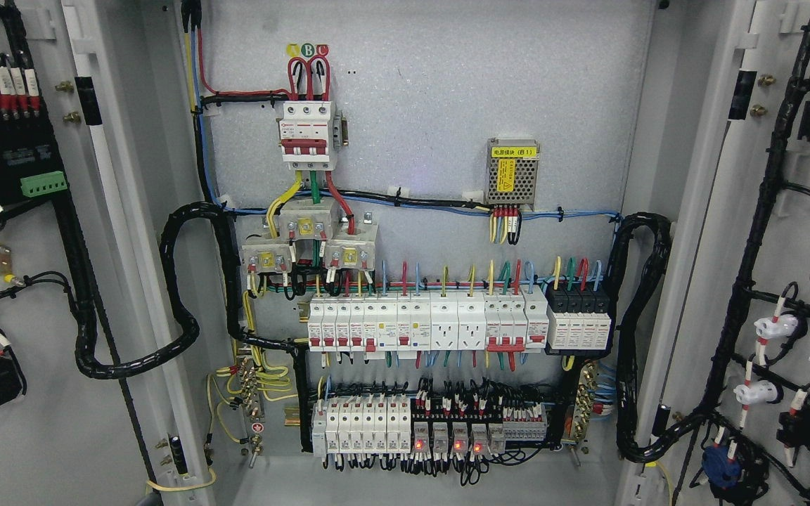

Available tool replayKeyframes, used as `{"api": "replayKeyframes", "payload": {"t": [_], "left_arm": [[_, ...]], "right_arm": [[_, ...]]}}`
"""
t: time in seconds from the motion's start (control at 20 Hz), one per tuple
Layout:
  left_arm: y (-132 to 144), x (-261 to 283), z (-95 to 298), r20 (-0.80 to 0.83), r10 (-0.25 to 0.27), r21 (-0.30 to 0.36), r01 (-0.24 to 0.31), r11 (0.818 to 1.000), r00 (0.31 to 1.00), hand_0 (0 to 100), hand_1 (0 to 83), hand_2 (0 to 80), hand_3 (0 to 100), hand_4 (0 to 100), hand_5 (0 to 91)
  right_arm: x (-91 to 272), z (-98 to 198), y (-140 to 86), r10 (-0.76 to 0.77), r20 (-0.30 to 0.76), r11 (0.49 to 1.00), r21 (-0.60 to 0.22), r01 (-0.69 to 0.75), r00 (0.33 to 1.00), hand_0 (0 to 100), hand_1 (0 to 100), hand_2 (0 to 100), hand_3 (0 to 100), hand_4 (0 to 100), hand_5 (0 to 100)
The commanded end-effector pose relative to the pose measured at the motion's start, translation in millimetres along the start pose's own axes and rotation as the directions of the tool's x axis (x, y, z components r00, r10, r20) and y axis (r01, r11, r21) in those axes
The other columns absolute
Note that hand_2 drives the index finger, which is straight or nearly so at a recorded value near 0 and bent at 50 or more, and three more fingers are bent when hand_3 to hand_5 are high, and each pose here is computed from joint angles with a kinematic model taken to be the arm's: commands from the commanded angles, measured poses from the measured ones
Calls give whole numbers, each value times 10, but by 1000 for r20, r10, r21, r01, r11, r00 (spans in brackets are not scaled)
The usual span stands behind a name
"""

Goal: Open door with both hands

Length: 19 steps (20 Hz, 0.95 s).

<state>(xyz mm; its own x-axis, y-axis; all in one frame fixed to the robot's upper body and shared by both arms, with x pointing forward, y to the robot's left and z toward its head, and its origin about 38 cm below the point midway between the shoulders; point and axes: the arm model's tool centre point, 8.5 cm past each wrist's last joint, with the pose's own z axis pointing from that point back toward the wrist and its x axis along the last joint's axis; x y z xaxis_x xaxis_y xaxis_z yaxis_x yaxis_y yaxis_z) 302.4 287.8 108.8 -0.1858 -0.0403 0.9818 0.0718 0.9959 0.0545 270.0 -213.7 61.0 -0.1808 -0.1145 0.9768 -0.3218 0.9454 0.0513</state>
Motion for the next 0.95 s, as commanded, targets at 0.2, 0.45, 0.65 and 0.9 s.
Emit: {"api": "replayKeyframes", "payload": {"t": [0.2, 0.45, 0.65, 0.9], "left_arm": [[-1098, -101, 166, -43, 136, -218, -142, 966, 990, 288, 0, 28, 27, 33, 0], [-1071, -114, 175, -47, 134, -210, -141, 967, 990, 288, 0, 28, 28, 34, 0], [-1028, -118, 177, -46, 131, -199, -138, 970, 990, 288, 0, 28, 28, 33, 0], [-942, -142, 176, -52, 123, -177, -130, 976, 991, 288, 0, 28, 28, 34, 0]], "right_arm": [[73, -16, 148, -12, 20, 999, 43, 12, 1000, 219, 0, 0, 0, 0, 0], [78, -10, 134, -10, 21, 999, 39, 9, 1000, 219, 0, 0, 0, 0, 0], [79, -23, 153, -12, 21, 999, 45, 11, 1000, 219, 0, 0, 0, 0, 0], [78, -25, 155, -13, 22, 999, 43, 12, 1000, 219, 0, 0, 0, 0, 0]]}}
